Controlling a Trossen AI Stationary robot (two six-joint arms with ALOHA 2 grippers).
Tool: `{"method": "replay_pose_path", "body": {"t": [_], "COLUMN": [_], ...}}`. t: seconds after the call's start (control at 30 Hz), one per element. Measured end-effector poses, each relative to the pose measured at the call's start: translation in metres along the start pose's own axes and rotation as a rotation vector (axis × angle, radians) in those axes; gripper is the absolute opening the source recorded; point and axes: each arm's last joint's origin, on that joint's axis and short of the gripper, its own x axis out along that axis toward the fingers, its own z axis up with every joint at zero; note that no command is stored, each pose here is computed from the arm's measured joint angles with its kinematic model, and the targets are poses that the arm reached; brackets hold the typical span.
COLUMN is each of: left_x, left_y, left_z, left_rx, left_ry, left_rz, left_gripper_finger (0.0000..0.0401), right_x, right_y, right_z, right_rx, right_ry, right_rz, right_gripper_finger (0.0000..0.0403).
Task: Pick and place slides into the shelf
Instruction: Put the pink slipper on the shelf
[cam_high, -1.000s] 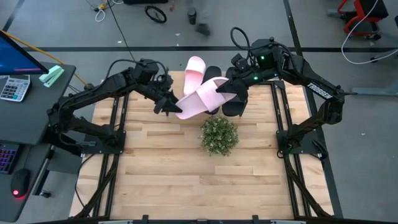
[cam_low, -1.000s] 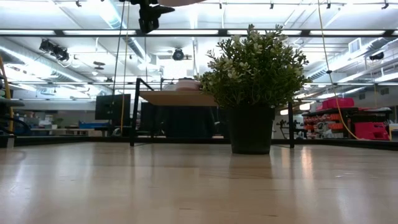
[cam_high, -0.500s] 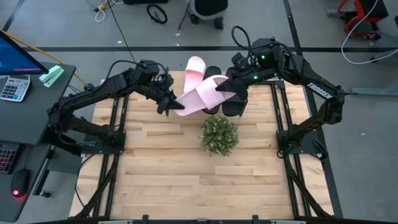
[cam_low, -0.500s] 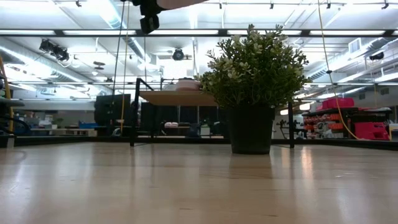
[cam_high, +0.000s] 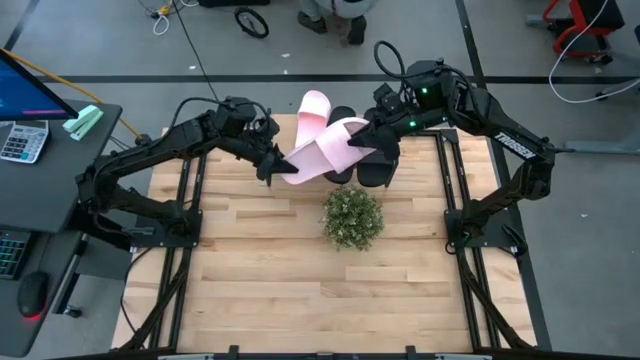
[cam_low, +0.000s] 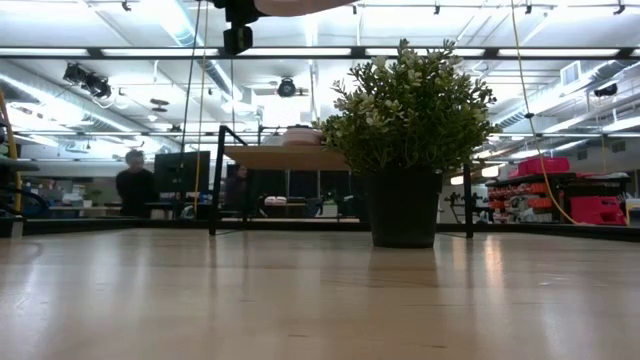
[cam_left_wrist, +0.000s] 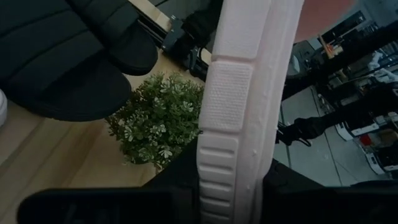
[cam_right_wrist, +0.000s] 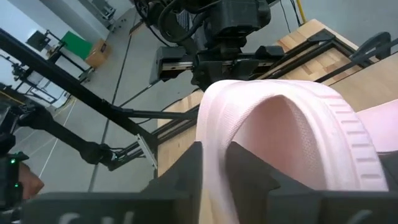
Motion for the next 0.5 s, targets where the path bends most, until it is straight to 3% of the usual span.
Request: {"method": "replay_pose_path", "body": {"t": [0.27,0.5], "left_x": [0.0034,0.0053], "left_y": [-0.0059,-0.0088], "left_z": [-0.0033,-0.0054], "left_rx": [-0.003,-0.039], "left_ry": [0.019,0.03], "left_rz": [-0.022,-0.028], "left_gripper_finger": [0.0076,0.0076], "right_x": [-0.0002,-0.0025], "right_y": [-0.0001,-0.0055], "right_z": [-0.0009,-0.0032], "right_rx": [-0.008,0.011], "right_ry": [0.009,0.007], "right_rz": [-0.002,-0.097], "right_gripper_finger": [0.0175,0.0251]}}
